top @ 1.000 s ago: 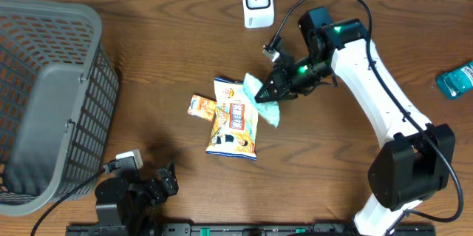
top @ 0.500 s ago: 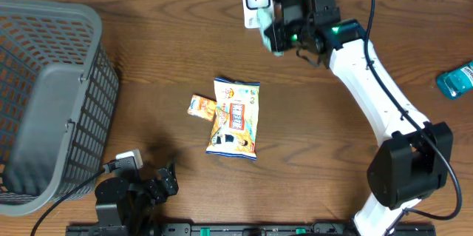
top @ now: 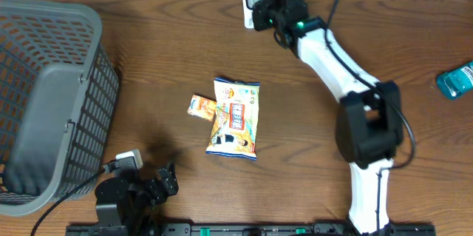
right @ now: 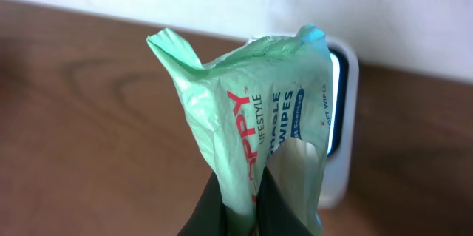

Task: Scan the item barcode
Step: 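Carry the wipes pack to the scanner and hold it there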

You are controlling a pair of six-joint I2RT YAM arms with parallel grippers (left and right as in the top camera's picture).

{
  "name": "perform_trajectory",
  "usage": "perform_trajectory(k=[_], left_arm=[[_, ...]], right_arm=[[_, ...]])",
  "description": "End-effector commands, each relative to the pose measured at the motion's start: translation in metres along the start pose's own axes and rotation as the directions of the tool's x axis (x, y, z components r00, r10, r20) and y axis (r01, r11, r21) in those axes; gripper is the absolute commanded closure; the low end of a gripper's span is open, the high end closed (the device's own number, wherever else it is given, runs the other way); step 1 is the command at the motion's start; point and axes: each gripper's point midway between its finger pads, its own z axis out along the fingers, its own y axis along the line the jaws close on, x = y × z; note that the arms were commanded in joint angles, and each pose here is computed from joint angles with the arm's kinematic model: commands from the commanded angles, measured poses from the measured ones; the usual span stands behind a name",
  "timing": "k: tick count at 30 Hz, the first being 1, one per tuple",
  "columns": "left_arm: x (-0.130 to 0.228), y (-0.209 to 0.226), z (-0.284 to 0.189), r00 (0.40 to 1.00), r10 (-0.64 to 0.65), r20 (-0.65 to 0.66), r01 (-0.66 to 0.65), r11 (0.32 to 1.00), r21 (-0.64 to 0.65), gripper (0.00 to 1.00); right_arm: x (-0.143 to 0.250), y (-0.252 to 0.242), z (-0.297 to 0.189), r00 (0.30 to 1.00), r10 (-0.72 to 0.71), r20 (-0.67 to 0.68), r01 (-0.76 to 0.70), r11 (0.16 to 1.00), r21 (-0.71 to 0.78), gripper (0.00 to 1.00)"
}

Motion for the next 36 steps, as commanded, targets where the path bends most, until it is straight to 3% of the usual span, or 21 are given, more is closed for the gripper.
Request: perform_trajectory(k=[1,9,24,31,36], left_arm=[[0.003,-0.001,0.001,1.000,0.006,-0.010,-0.006,1.000,0.007,0.02],[0.003,-0.001,0.001,1.000,0.006,-0.010,-0.006,1.000,0.007,0.02],[0.003,-0.001,0.001,1.000,0.006,-0.010,-0.006,1.000,0.007,0.02],[0.003,-0.001,0.001,1.000,0.006,-0.010,-0.006,1.000,0.007,0.02],[0.003,-0.001,0.001,1.000,0.006,-0.010,-0.006,1.000,0.007,0.02]], right_arm=[[-0.038,-0.002,0.011,0.994,-0.040,0.105,0.029,0.994,0.109,0.99],[-0.031,-0.003,0.056,0.976,-0.185,0.114,0.151,0.955,0.254,0.99],[-0.022,-0.032,0.052,0.981,-0.176,0.084,0.124,0.895,0.428,0.99],[-0.056,-0.052,-0.006,0.983,-0.179,0.034,0.124,0.794,0.595,0.99],[-0.068,-0.090,-0.078,0.984,-0.162,-0.076,0.164,0.646,0.745,0.99]])
